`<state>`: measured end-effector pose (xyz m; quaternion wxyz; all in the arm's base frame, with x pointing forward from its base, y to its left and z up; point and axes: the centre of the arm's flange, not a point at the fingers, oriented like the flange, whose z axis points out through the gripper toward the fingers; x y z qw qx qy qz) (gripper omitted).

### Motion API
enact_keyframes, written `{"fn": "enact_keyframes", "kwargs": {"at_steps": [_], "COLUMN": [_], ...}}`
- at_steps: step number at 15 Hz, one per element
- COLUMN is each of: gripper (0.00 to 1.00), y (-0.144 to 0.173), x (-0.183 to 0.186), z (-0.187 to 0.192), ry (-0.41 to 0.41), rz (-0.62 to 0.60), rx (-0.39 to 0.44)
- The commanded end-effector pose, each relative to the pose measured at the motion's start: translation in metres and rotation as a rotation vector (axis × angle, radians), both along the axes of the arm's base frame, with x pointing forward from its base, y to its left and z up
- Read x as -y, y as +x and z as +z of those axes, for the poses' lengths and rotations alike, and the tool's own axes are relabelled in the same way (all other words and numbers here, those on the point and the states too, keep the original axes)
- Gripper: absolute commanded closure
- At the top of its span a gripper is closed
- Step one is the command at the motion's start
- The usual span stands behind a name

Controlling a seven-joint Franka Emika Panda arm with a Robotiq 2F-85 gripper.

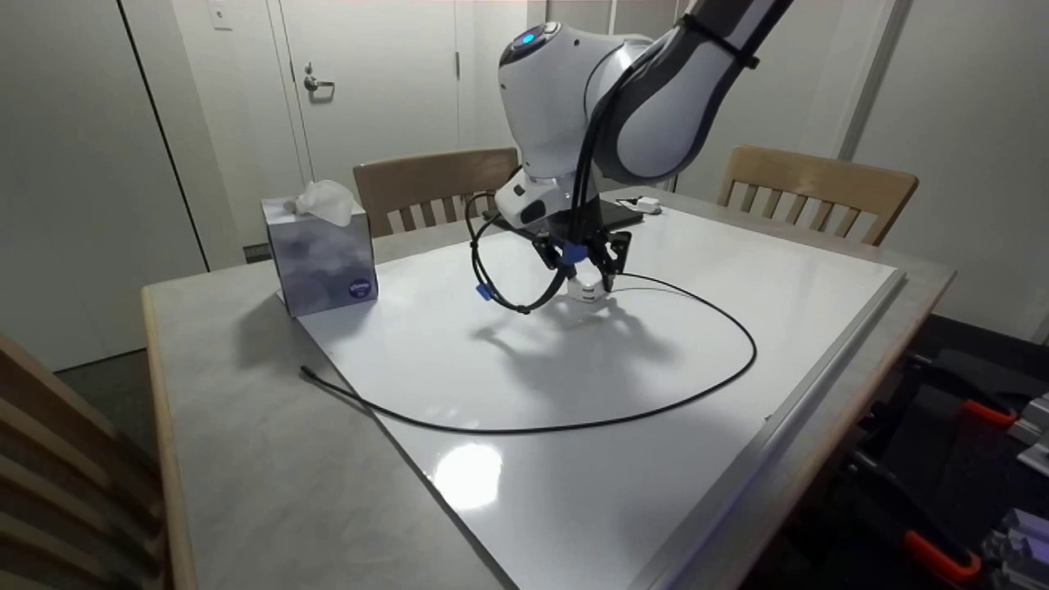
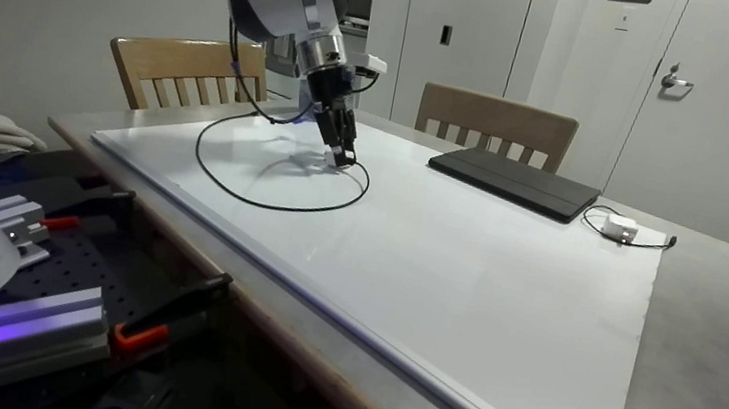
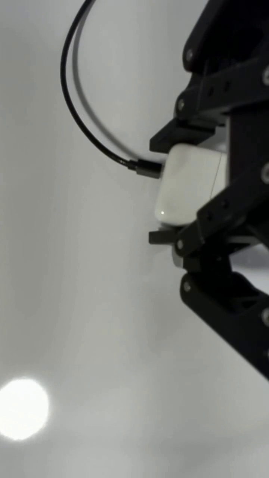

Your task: Form a loose circle using the cable

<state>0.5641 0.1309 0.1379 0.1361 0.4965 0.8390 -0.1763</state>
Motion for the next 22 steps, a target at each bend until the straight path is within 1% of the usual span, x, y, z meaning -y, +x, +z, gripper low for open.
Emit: {"fn": "enact_keyframes", "kwargs": {"at_steps": [1, 2, 5, 6, 8, 10, 12, 15, 19, 21, 22], "gripper": [0.71, 0.46, 0.46, 0.71, 0.71, 0.71, 0.71, 0.71, 0.71, 0.21, 0.19], "y": [-0.006, -0.01, -0.009, -0.009, -0.012, -0.022, -0.028, -0.03, -0.033, -0.034, -0.033], "x": [-0.01, -0.016, -0.015, -0.013, -0.031, -0.048, -0.056, -0.054, -0.044, -0.04, -0.039], "z": [0.0, 0.001, 0.001, -0.001, -0.008, -0.008, -0.002, 0.002, -0.001, 0.0, 0.0], "ry": [-0.004, -0.003, -0.004, -0.013, 0.023, 0.027, 0.068, 0.115, 0.12, 0.137, 0.153], "rz": [0.047, 0.057, 0.051, 0.05, 0.14, 0.244, 0.342, 0.462, 0.645, 0.729, 0.769], "rx": [-0.004, -0.005, -0.002, -0.018, -0.059, -0.093, -0.11, -0.126, -0.141, -0.149, -0.151]}}
